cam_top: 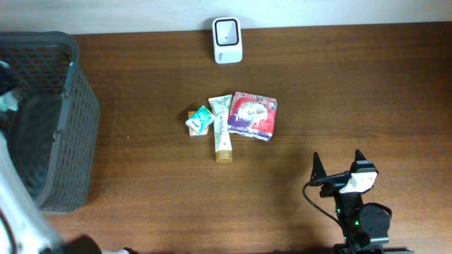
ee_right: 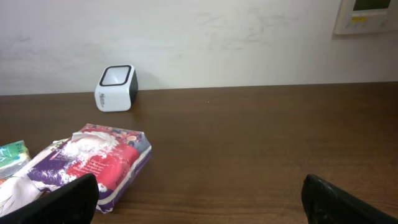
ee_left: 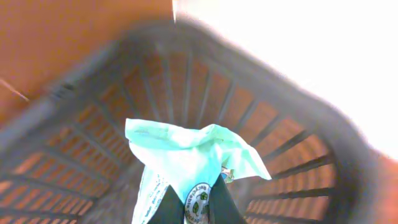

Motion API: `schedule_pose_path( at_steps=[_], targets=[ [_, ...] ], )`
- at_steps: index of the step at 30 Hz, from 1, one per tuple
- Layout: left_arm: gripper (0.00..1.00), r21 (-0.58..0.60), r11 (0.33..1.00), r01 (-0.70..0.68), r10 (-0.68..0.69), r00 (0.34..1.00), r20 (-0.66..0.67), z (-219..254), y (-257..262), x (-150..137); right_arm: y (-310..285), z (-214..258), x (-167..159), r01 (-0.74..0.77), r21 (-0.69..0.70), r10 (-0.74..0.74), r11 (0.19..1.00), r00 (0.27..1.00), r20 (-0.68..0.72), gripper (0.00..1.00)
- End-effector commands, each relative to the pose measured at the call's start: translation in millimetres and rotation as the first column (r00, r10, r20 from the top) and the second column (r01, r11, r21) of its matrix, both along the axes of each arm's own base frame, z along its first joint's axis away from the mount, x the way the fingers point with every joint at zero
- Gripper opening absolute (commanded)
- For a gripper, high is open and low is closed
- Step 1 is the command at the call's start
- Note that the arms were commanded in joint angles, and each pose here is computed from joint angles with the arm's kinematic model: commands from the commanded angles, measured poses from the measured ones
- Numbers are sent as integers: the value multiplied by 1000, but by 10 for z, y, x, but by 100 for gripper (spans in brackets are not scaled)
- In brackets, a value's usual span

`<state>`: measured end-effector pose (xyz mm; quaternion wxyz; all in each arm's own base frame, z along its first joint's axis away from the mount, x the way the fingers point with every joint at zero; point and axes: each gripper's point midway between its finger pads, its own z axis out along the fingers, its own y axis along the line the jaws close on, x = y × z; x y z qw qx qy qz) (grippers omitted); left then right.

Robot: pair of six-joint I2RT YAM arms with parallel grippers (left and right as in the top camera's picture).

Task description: Scan the item barcode

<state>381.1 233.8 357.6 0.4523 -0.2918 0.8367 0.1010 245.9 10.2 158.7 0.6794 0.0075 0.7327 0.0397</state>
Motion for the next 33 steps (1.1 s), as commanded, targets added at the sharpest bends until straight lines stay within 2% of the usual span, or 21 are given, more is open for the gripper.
schedule_pose_path(
  at_steps=[1, 3, 4, 5, 9, 12, 17, 20, 30, 31, 33],
  targets=[
    [0, -101, 994, -45, 67, 972, 225, 566, -215, -199, -6, -29, 0, 6, -8, -6, 1000, 1000, -3, 99],
    [0, -132, 984, 117, -69, 945, 320, 805, -541, -170, -6, -29, -1, 5, -8, -5, 1000, 1000, -3, 99],
    [0, -147, 945, 292, -215, 895, 391, 970, -865, -118, -6, -29, -1, 5, -8, -5, 1000, 1000, -3, 99],
    [0, -145, 919, 367, -278, 863, 421, 1042, -1016, -98, -6, -29, 0, 6, -8, -6, 1000, 1000, -3, 99],
    [0, -135, 844, 519, -420, 797, 434, 1074, -1536, 40, -6, -29, 0, 6, -8, -6, 1000, 1000, -3, 99],
    [0, -88, 760, 644, -559, 717, 417, 1077, -2082, 114, -6, -29, 0, 6, -8, -6, 1000, 1000, -3, 99],
    [0, -4, 655, 755, -699, 608, 377, 1070, -2590, 96, -6, -29, 0, 6, -8, -6, 1000, 1000, -3, 99],
    [0, -11, 617, 787, -727, 576, 374, 1066, -2762, 42, -6, -29, 0, 6, -8, -6, 1000, 1000, -3, 99],
    [0, -33, 398, 917, -859, 386, 338, 959, -3624, -235, -6, -29, 0, 6, -8, -6, 1000, 1000, -3, 99],
    [0, -29, 382, 924, -873, 371, 317, 911, -3689, -253, -6, -29, 0, 6, -8, -6, 1000, 1000, -3, 99],
    [0, -57, 405, 912, -876, 405, 261, 751, -3752, -236, -6, -29, -1, 5, -8, -5, 1000, 1000, -3, 99]
  ],
)
